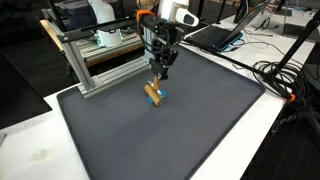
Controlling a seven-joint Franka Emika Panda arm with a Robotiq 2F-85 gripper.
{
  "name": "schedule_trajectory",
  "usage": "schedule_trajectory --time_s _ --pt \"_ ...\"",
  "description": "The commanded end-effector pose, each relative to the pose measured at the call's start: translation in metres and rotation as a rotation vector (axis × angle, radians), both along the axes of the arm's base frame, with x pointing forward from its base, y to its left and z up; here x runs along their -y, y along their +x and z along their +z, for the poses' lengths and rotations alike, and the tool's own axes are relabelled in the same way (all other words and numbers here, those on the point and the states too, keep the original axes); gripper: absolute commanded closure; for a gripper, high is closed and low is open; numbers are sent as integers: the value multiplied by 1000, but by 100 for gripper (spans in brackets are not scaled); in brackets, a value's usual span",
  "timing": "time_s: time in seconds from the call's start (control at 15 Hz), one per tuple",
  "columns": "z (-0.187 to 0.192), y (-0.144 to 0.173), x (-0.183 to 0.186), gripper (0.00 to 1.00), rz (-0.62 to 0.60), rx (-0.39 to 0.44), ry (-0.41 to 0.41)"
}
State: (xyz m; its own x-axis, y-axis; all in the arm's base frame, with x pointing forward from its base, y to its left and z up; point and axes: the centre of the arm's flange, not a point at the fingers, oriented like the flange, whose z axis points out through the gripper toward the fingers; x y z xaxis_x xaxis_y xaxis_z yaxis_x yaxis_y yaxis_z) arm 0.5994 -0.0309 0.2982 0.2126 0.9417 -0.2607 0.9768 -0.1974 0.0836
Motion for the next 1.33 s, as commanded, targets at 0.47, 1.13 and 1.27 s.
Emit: schedule_trajectory --time_s 0.47,1.13,1.27 --pt "-46 8 23 78 8 -52 -74" --pt "-47 12 21 78 37 -72 -109" --pt "-48 12 21 78 41 -77 -116"
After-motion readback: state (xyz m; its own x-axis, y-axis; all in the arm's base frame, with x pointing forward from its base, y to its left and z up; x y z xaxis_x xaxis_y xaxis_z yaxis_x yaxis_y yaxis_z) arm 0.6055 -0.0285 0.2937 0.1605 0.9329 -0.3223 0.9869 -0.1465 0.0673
